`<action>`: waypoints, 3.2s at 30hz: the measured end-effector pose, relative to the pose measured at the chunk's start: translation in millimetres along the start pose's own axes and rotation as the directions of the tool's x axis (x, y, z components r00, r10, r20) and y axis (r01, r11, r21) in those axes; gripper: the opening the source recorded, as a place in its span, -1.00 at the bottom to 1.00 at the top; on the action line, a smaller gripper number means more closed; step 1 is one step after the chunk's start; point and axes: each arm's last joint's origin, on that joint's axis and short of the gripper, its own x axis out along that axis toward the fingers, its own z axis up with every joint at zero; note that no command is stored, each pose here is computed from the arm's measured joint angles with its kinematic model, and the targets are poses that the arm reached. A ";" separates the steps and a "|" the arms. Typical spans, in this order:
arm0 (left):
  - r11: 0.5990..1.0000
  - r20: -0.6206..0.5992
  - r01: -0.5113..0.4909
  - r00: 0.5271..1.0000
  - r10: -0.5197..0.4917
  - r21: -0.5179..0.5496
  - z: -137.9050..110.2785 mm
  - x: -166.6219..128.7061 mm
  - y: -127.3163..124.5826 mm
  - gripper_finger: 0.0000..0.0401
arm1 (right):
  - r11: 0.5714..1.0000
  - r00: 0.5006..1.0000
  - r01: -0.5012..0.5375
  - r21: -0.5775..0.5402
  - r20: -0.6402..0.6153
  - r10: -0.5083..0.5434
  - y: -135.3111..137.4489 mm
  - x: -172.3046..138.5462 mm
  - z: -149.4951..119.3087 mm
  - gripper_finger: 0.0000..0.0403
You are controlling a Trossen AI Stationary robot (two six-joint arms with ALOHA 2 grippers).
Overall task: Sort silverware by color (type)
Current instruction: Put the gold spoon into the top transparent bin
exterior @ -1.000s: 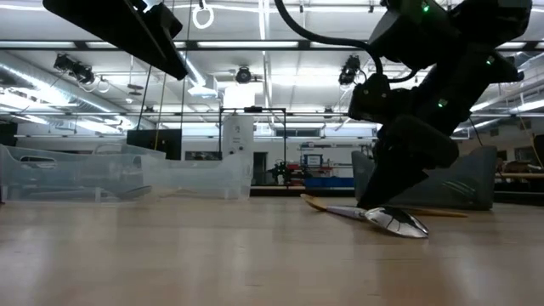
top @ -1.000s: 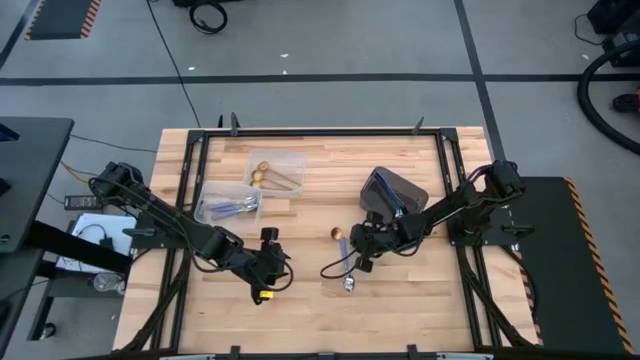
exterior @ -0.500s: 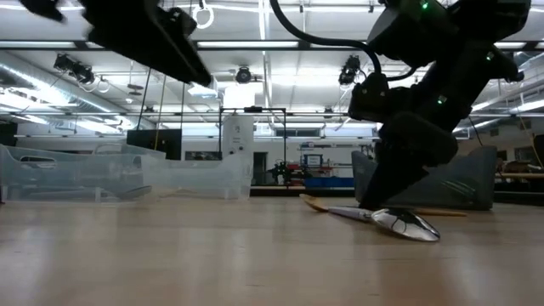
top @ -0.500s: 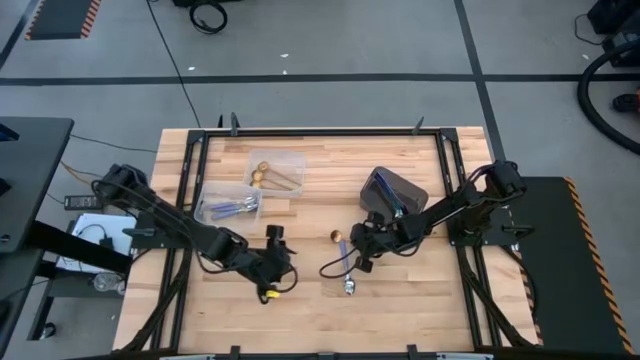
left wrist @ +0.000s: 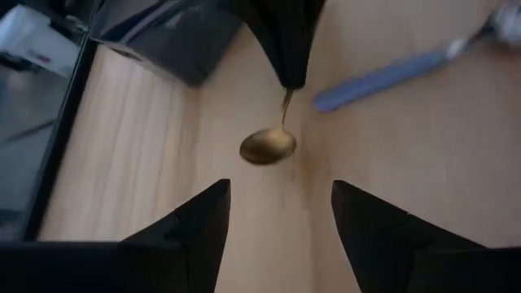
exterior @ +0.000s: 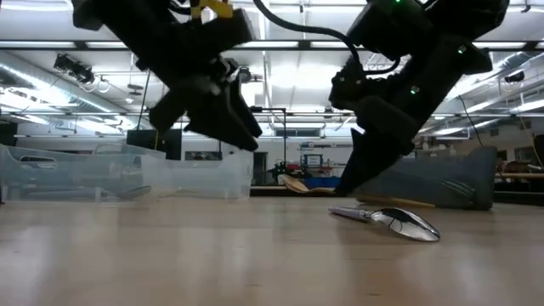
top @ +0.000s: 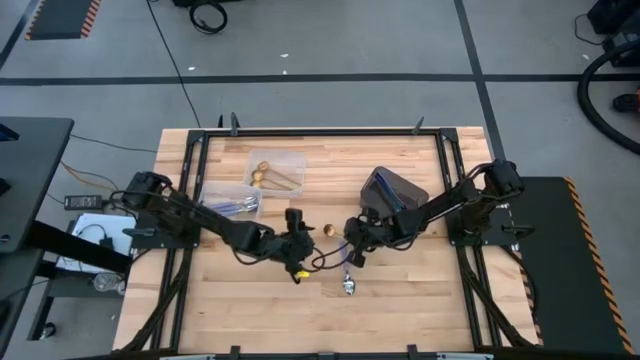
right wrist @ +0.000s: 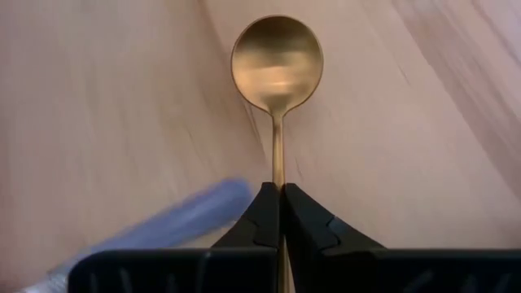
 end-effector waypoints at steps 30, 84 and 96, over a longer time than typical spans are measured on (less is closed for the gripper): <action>0.889 0.025 -0.088 0.996 0.086 0.449 -1.2 15.7 -6.6 0.05 | 0.862 0.907 -0.419 0.286 0.178 0.382 -23.2 7.0 55.3 -0.95; 0.821 0.012 -0.117 0.991 0.133 0.558 -2.0 20.4 2.0 -0.90 | 0.827 0.877 -0.470 0.310 0.272 0.396 -28.9 5.8 66.7 -0.87; 0.825 -0.002 -0.098 0.993 0.120 0.557 -3.8 20.6 1.7 -0.90 | 0.838 0.859 -0.492 0.235 0.289 0.423 -29.0 1.3 70.0 -0.20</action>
